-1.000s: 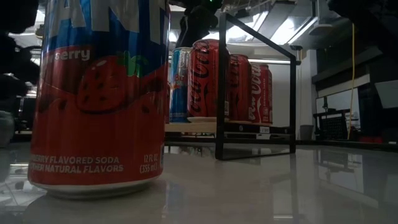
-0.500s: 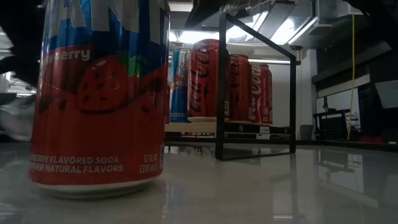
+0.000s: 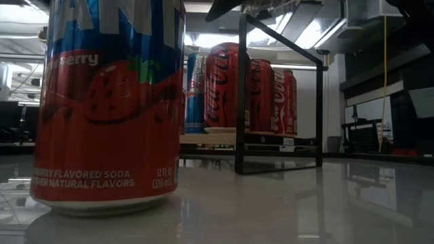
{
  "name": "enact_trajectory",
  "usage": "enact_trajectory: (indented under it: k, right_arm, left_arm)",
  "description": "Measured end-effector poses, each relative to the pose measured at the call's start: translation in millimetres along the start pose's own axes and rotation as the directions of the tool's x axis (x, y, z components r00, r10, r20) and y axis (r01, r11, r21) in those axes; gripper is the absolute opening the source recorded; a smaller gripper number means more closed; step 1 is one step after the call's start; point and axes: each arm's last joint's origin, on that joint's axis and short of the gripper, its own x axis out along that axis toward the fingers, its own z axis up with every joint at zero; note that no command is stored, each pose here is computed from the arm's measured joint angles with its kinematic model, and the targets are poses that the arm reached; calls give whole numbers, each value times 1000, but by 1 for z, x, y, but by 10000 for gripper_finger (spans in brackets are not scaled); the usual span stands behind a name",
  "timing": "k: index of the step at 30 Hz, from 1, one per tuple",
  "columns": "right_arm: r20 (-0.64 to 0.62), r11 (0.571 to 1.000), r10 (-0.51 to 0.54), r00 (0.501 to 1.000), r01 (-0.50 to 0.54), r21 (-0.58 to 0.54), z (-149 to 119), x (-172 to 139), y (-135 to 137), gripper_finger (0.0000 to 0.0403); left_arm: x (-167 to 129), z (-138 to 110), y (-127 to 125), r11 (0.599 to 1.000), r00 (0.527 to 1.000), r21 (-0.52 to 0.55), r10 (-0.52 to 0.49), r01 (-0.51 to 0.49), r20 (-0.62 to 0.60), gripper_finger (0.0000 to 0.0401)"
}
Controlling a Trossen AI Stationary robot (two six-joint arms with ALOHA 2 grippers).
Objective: Place canned beverage on shelf
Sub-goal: Put the white pink soda can on the shelf aligned with the other white pink soda cans
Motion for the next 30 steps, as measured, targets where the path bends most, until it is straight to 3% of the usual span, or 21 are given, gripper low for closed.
enact_trajectory:
  k: [6, 18, 30]
  right_arm:
    - [-9, 1000, 9, 1000, -9, -1, -1, 0, 1, 317]
    - [-15, 1000, 17, 1000, -17, -3, -1, 1, 2, 317]
    - [70, 989, 147, 987, -147, -7, 1, 1, 6, 317]
  left_arm:
    - [15, -5, -12, 996, 996, 67, 56, -61, 74, 228]
    - [29, -33, -27, 996, 992, 15, 87, -88, 97, 228]
    - [39, -28, -29, 996, 995, 46, 71, -74, 71, 228]
